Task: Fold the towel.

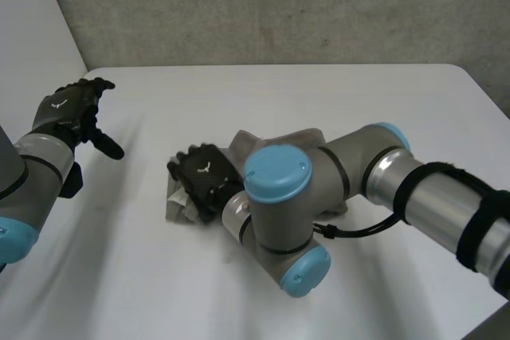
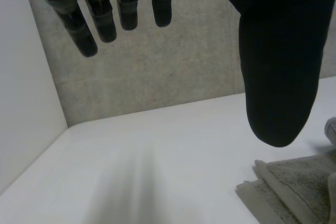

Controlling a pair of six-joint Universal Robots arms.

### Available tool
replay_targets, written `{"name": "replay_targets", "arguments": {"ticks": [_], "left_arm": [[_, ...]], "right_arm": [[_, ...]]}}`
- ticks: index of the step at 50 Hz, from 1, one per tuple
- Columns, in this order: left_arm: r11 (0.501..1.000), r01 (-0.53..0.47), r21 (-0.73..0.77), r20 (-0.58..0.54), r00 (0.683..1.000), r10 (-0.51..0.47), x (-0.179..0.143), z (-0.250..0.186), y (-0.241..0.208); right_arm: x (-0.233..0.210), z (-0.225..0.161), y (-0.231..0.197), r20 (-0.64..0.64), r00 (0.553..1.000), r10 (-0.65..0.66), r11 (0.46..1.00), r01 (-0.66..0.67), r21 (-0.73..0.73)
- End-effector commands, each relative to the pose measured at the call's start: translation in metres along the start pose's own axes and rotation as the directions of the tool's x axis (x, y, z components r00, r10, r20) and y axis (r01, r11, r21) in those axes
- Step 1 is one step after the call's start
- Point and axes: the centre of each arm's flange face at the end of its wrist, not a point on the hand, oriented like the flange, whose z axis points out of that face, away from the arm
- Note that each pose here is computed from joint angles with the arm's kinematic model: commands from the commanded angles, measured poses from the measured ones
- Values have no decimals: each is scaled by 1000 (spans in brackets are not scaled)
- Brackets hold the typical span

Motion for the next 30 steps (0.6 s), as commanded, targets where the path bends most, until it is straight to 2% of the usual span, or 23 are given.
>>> {"name": "replay_targets", "arguments": {"ticks": [1,3,5,7,9,13,20,30], "left_arm": [[1000,-9,12,-56,998,9,19,-3,-1],[1000,-11,19,-80,997,12,28,-5,-3],[1000,-11,22,-105,994,13,36,-8,-4],[1000,-13,28,-131,991,16,46,-12,-4],[999,-17,40,-191,981,24,66,-21,-6],[999,-20,41,-241,970,29,84,-25,-4],[997,-70,-35,-375,925,52,139,-23,39],[969,-149,-199,-376,924,65,149,-3,100]], "right_arm": [[26,-21,-56,-91,996,5,997,1,72],[39,-28,-65,-120,993,10,997,0,79],[77,-47,-75,-200,979,22,998,-8,70],[94,-58,-78,-238,971,28,998,-13,63],[106,-69,-76,-269,963,32,999,-20,46],[139,-94,-48,-351,935,50,996,-72,-49],[154,-119,0,-397,915,72,970,-157,-186],[151,-125,34,-414,907,78,960,-181,-215]]}}
